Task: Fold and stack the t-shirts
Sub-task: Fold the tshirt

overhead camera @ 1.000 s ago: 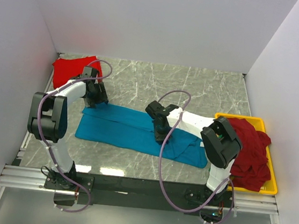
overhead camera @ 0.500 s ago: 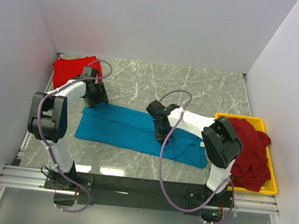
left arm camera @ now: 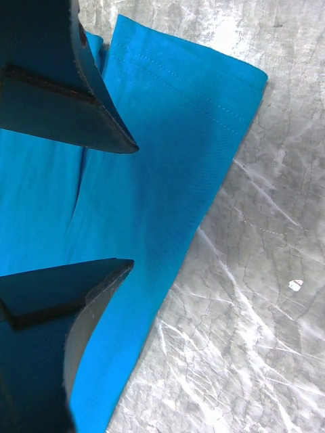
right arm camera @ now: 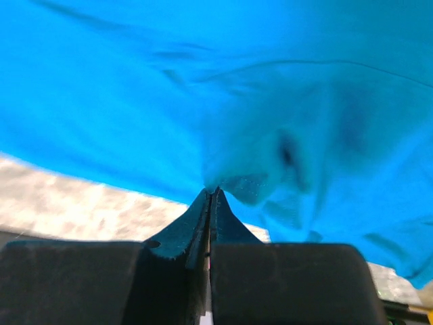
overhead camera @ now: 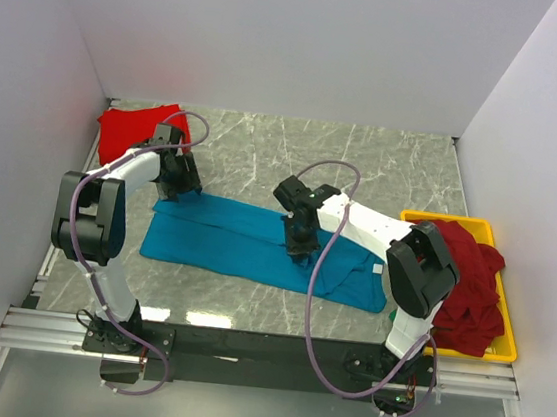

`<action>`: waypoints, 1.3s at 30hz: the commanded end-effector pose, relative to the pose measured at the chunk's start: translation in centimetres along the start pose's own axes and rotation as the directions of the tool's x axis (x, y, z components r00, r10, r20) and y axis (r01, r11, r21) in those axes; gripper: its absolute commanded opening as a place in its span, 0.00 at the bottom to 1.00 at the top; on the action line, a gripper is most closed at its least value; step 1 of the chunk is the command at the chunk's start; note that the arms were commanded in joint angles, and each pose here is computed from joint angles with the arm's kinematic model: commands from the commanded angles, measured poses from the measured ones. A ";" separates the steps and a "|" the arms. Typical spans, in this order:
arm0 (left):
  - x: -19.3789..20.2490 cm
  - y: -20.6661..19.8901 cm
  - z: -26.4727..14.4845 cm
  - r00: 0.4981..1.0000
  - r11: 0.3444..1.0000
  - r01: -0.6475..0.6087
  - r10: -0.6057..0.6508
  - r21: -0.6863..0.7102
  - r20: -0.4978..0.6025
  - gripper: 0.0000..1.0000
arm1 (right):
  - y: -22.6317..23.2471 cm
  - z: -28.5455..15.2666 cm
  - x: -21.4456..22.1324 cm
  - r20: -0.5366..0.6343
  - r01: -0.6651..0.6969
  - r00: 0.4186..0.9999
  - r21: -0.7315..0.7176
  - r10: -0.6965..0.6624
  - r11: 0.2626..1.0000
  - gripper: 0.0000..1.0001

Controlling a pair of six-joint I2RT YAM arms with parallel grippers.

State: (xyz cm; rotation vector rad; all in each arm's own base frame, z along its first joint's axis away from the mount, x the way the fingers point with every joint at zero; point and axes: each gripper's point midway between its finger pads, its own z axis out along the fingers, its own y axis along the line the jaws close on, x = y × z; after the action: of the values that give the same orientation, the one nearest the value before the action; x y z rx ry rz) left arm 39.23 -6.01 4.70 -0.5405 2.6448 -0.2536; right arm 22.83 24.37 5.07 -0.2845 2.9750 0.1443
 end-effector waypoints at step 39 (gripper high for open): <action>0.0 -0.4 0.0 1.000 1.000 -0.025 0.025 0.018 0.010 0.70 | -4.4 -3.5 6.9 -0.018 -0.197 0.980 0.024 0.197 0.980 0.47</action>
State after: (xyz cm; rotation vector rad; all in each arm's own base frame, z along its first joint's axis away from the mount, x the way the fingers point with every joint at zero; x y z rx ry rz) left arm 38.80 -5.98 4.28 -0.5325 2.6586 -0.2469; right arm 17.40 20.06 7.59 -0.1083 3.0010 0.2183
